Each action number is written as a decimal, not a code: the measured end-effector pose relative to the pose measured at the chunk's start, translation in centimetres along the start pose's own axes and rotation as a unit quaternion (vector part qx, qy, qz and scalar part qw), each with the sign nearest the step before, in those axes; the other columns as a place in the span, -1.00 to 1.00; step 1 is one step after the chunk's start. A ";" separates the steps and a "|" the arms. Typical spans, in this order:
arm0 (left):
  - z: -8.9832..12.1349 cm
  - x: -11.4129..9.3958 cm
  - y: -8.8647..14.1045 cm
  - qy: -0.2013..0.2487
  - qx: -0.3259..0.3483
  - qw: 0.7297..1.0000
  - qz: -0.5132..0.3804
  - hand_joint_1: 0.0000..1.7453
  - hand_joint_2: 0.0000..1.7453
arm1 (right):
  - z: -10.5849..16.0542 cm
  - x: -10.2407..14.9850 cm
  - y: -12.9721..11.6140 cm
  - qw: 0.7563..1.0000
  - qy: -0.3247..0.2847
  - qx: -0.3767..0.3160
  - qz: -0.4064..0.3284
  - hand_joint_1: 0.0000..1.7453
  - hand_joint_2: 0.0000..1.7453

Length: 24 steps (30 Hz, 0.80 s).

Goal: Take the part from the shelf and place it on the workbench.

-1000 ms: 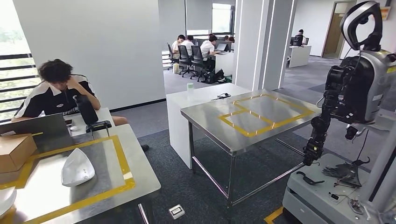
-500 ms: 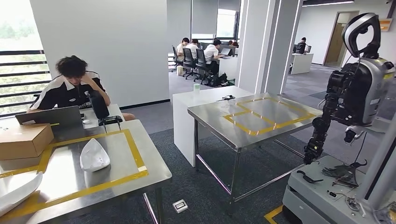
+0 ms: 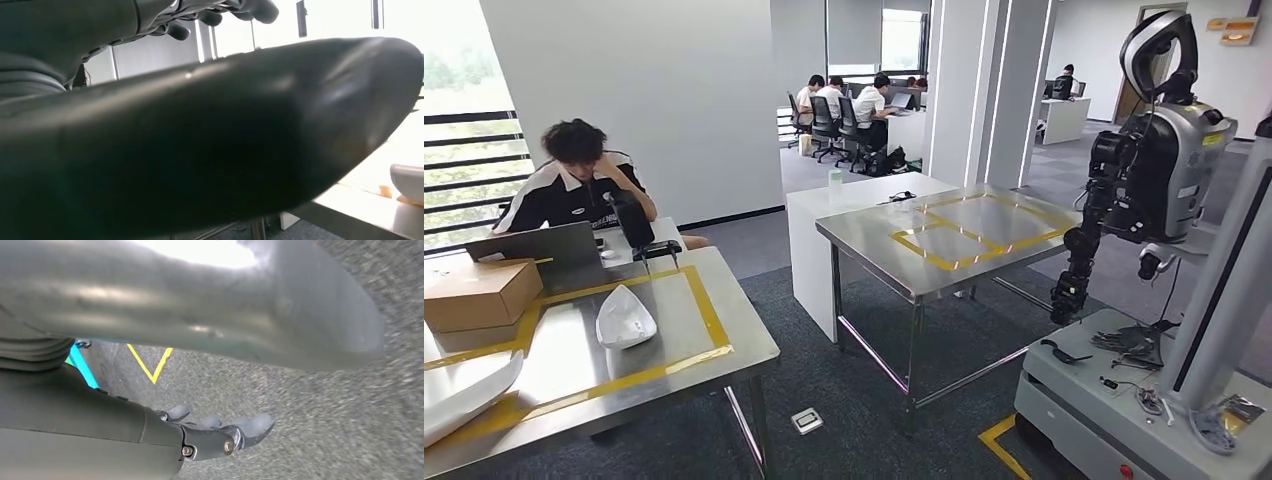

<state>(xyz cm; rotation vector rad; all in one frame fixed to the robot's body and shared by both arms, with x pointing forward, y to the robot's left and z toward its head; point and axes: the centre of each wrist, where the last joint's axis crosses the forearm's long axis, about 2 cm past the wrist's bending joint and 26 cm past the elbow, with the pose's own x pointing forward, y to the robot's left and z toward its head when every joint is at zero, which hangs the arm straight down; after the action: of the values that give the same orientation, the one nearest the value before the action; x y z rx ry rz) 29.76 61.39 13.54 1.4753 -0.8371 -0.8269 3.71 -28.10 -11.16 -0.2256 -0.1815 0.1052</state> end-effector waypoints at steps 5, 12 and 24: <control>-0.2 0.6 0.0 -0.002 -0.004 1.000 0.001 -1.00 -1.00 | 0.0 0.0 0.1 1.000 0.000 0.001 -0.001 -1.00 -1.00; -0.4 1.5 0.0 -0.009 -0.004 1.000 0.008 -1.00 -1.00 | 0.0 -0.2 0.1 1.000 0.003 0.000 -0.001 -1.00 -1.00; -0.3 2.1 -0.3 -0.009 -0.005 1.000 0.018 -1.00 -1.00 | -0.1 0.2 -0.3 1.000 -0.003 -0.002 0.003 -1.00 -1.00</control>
<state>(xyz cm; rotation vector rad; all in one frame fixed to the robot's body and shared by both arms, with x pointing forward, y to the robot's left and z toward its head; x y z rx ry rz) 31.05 59.77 13.19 1.4419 -0.8709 -0.8175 3.99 -28.33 -11.13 -0.2289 -0.1866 0.1120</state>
